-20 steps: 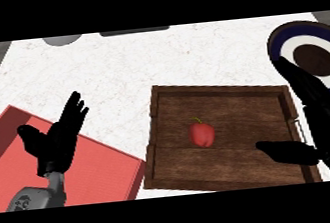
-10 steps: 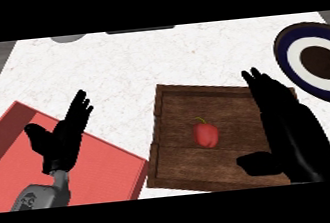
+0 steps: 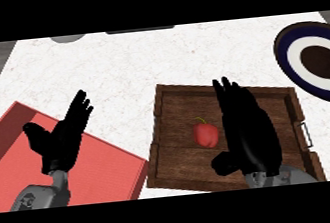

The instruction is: Pick the bell pepper from the tray and place it in the plate

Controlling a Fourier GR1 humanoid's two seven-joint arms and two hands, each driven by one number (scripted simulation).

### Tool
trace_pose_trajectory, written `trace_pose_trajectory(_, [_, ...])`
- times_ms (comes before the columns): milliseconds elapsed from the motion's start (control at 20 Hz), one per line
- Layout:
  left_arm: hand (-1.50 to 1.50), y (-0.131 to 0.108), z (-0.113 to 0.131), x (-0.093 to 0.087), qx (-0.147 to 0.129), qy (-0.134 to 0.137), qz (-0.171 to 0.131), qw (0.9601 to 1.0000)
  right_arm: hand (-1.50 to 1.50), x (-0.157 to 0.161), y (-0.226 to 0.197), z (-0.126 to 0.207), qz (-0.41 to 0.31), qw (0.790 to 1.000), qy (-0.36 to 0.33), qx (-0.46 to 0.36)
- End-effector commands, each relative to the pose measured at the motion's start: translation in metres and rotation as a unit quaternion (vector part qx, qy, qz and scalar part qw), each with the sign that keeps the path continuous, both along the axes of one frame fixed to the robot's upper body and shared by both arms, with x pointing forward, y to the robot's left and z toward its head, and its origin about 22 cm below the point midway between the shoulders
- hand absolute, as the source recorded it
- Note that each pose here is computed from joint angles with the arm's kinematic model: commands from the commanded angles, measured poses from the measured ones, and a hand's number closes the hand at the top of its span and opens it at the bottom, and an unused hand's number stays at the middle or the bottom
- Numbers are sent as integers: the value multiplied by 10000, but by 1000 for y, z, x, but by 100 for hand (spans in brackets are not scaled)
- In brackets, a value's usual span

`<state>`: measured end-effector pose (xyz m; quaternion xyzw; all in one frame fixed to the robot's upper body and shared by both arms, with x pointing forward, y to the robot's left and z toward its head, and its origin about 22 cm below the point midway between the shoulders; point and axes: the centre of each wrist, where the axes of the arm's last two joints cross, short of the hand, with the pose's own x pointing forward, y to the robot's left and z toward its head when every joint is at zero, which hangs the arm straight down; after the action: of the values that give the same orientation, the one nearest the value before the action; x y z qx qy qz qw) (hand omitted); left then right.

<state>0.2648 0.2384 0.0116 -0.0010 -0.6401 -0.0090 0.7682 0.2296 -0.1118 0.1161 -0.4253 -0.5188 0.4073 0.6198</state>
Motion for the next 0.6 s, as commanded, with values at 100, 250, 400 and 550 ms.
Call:
trace_pose_trajectory(100, [0,-3,-35,-30,-48,923,88,9957,-150,5,19,-4,-292,9985,461,-8])
trace_pose_trajectory(250, [0,-6,-40,-31,-20,953,133,9954,-150,-6,43,-15,-323,9985,433,4])
trace_pose_trajectory(400, [0,-7,-42,-28,-43,1008,65,9949,-150,4,52,-16,-421,9984,318,-198])
trace_pose_trajectory(550, [0,-3,-42,-30,-48,962,-44,9953,-150,16,48,-18,-596,9959,415,-545])
